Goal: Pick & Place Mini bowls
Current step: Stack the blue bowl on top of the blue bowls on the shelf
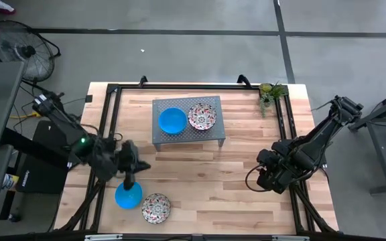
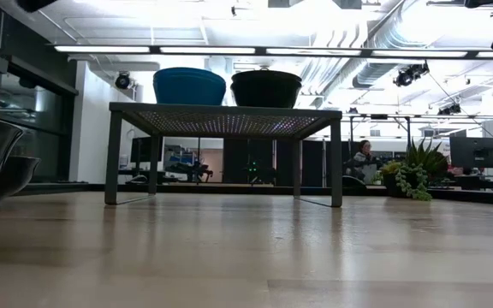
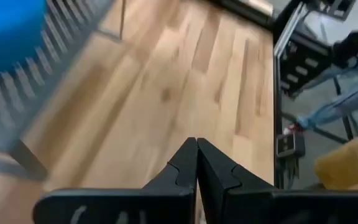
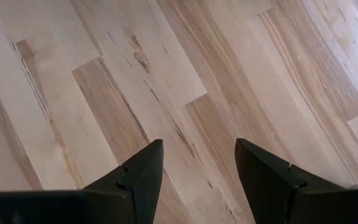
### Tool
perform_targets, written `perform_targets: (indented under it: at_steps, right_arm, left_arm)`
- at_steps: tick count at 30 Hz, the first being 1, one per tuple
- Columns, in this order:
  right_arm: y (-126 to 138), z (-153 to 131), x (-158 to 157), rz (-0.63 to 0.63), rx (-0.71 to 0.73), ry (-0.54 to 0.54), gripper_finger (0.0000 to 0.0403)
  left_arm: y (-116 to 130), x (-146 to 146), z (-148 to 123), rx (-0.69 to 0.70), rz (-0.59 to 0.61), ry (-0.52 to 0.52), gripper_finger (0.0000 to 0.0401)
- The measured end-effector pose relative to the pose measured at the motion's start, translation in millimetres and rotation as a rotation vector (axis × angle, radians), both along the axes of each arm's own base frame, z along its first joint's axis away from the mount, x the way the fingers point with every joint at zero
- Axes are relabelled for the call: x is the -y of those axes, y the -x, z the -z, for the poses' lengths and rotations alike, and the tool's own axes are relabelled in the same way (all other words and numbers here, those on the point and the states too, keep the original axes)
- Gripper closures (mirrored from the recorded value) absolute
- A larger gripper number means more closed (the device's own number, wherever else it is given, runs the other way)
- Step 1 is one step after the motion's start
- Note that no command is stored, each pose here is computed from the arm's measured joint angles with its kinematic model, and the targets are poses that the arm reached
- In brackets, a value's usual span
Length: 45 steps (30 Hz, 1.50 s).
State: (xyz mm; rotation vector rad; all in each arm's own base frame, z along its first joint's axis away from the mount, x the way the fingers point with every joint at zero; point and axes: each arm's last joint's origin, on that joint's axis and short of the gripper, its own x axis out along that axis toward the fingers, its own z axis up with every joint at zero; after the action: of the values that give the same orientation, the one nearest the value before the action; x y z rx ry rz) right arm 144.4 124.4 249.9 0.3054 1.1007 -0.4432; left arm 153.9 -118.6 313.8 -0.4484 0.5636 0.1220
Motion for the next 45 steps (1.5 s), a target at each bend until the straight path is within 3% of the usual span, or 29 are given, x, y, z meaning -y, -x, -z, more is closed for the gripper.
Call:
perform_targets:
  at_steps: [14, 18, 23, 26, 38, 45]
  right_arm:
    - [-0.1, -0.1, 0.2, -0.005, 0.003, 0.007, 0.0215]
    - [-0.1, -0.1, 0.1, -0.005, 0.003, 0.007, 0.0215]
    - [-0.1, -0.1, 0.1, -0.005, 0.003, 0.007, 0.0215]
    - [-0.5, -0.3, -0.1, -0.004, 0.011, 0.007, 0.0215]
    - [-1.4, -0.4, -0.5, -0.002, 0.024, 0.007, 0.0215]
    - [-2.1, -0.6, -1.1, -0.002, 0.032, 0.002, 0.0215]
  left_arm:
    - [13.3, 65.3, 50.9, -0.353, 0.012, 0.216, 0.0401]
    - [22.2, 71.5, 62.6, -0.494, -0.028, 0.243, 0.0401]
    - [24.9, 70.4, 73.2, -0.588, -0.169, 0.263, 0.0397]
    - [28.1, 69.8, 74.4, -0.682, -0.153, 0.278, 0.0384]
    - [38.6, 56.7, 78.3, -0.821, -0.210, 0.158, 0.0276]
    - [42.6, 49.8, 85.4, -0.843, -0.240, 0.090, 0.0243]
